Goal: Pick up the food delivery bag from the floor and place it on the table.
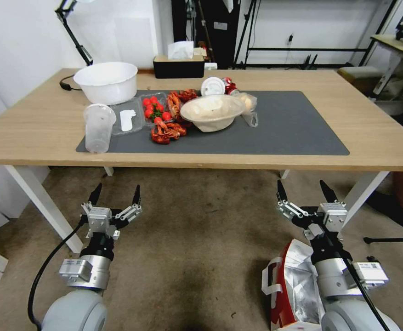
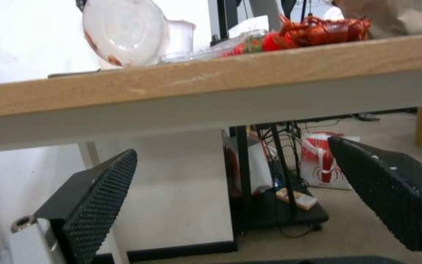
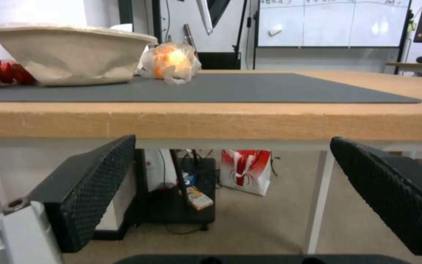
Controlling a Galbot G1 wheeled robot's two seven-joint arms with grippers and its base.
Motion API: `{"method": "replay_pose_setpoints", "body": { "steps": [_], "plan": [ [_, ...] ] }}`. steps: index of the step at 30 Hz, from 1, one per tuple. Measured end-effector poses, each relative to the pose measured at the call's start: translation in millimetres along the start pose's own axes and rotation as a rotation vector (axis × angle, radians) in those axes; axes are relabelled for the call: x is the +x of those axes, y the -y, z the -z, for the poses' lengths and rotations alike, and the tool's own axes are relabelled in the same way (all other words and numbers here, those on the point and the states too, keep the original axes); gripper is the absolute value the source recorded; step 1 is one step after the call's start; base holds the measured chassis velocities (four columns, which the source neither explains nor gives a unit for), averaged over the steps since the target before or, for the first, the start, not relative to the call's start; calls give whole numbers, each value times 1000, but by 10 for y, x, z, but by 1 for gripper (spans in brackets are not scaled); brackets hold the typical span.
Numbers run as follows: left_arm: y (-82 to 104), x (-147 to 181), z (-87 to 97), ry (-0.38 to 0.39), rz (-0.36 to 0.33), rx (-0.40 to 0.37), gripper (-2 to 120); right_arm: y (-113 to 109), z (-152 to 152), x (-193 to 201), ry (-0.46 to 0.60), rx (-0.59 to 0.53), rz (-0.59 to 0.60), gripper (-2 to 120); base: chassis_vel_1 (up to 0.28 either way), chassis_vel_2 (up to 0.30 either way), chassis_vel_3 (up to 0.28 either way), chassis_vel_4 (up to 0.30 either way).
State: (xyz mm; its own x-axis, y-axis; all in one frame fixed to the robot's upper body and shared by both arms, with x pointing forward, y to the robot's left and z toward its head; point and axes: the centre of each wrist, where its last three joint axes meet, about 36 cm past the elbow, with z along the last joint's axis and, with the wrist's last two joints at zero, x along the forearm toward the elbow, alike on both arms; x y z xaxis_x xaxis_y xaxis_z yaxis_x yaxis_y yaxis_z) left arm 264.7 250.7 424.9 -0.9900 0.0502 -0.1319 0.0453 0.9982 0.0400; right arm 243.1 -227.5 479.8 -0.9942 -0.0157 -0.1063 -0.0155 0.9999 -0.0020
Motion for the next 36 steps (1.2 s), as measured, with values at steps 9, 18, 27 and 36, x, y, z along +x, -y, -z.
{"method": "replay_pose_setpoints", "body": {
  "steps": [9, 18, 27, 36],
  "plan": [
    [4, 7, -4, 2, -2, 0, 98, -13, -10, -3, 1, -2, 2, 100, 0, 0, 0, 0],
    [-28, -32, 31, 13, 4, 3, 99, -10, -14, -19, -1, -6, 4, 100, 0, 0, 0, 0],
    [-38, -32, 11, 3, -1, 3, 99, -25, -52, -24, -10, -12, 5, 100, 0, 0, 0, 0],
    [-33, -7, -33, -19, -24, -6, 99, -22, -52, -31, -5, -12, 0, 100, 0, 0, 0, 0]
  ]
}}
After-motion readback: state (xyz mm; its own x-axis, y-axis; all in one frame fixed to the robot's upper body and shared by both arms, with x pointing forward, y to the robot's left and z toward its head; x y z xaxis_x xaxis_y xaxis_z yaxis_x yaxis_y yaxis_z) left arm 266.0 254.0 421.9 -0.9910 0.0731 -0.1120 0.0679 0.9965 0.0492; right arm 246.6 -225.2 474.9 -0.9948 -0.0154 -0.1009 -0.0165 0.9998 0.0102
